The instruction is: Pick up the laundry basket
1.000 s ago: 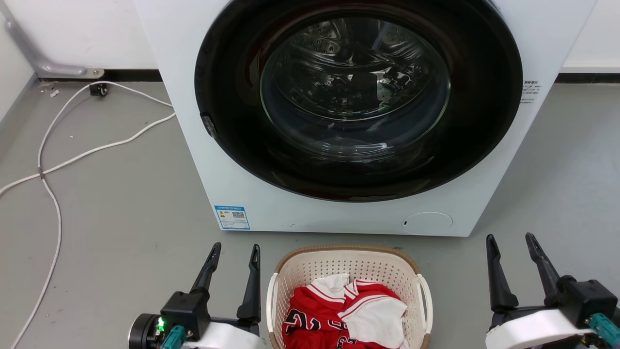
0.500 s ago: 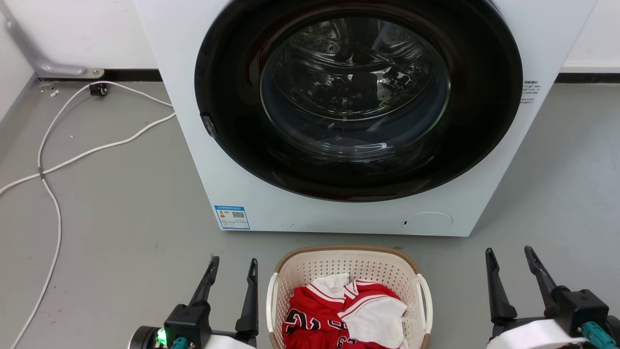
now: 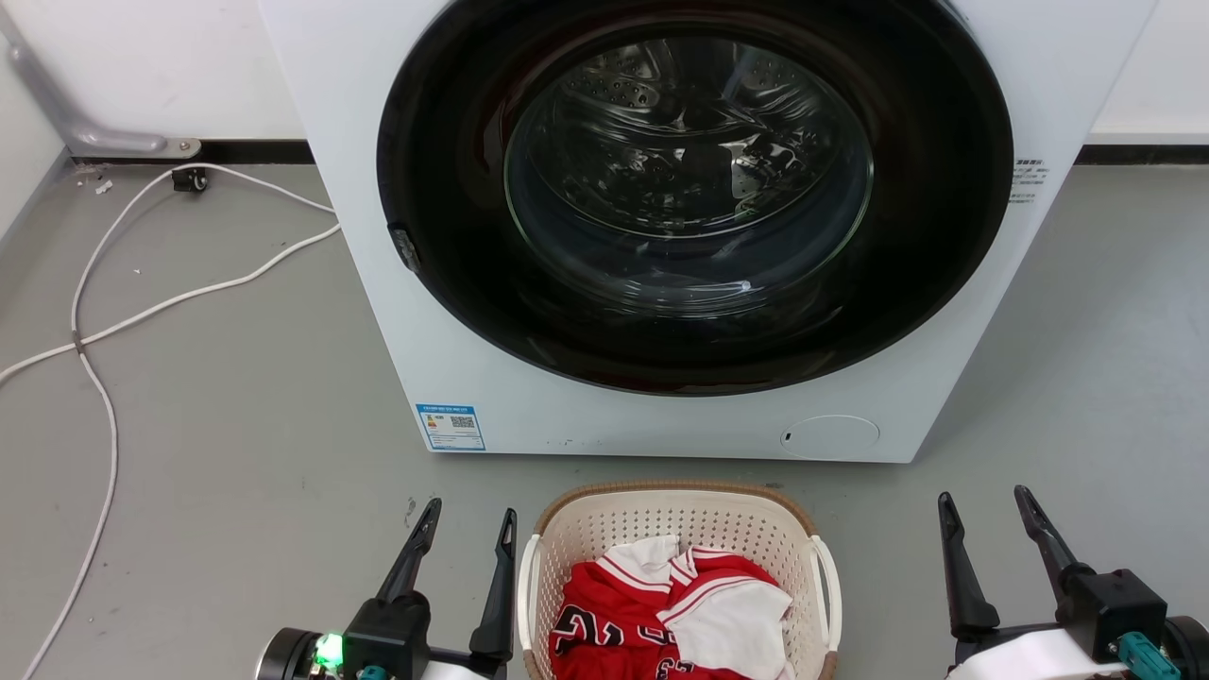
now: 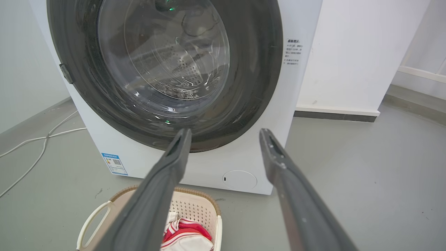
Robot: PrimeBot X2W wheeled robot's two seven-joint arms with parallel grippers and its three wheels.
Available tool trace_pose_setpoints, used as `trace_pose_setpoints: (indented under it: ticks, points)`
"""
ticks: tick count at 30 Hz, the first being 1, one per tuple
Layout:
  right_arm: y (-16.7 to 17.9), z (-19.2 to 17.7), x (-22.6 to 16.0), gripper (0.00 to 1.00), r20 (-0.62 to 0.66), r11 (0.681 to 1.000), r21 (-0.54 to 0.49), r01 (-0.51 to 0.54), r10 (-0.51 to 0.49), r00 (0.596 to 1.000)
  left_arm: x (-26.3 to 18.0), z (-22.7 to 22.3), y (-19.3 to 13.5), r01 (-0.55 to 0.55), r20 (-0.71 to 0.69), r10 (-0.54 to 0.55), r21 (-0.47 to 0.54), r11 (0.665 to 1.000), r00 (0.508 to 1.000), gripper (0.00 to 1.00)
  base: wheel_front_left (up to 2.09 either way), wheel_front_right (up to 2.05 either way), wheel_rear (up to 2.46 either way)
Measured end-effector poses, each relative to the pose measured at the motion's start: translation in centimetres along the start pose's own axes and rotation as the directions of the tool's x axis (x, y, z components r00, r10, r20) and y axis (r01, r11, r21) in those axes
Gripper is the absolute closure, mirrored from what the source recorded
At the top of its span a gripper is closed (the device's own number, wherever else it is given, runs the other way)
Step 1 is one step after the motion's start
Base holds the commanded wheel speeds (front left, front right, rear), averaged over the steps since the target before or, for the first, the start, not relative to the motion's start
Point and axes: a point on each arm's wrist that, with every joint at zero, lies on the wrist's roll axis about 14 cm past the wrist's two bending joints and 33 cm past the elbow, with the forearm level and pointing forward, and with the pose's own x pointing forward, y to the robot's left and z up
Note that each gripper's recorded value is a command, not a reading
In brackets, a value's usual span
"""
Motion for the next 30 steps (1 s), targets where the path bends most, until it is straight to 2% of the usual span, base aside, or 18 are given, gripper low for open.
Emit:
trace_pose_setpoints:
  ticks: [14,21,30]
  points:
    - [-0.3,-0.5,0.0,0.00,-0.016,1.000,0.009,0.011,-0.010,1.000,0.0,-0.5,0.0,0.001,-0.015,-0.001,-0.014,1.000,1.000,0.00,0.00,0.00,0.00]
    - [-0.8,-1.5,1.7,0.00,-0.045,1.000,0.004,0.020,-0.020,0.999,1.5,-3.4,0.4,0.010,-0.100,-0.012,-0.021,1.000,0.995,0.00,0.00,0.00,0.00]
    - [-0.9,-7.4,6.0,0.00,-0.197,1.000,-0.009,0.007,-0.008,0.980,7.5,-8.2,1.9,0.019,-0.195,-0.022,-0.017,1.000,0.981,0.00,0.00,0.00,0.00]
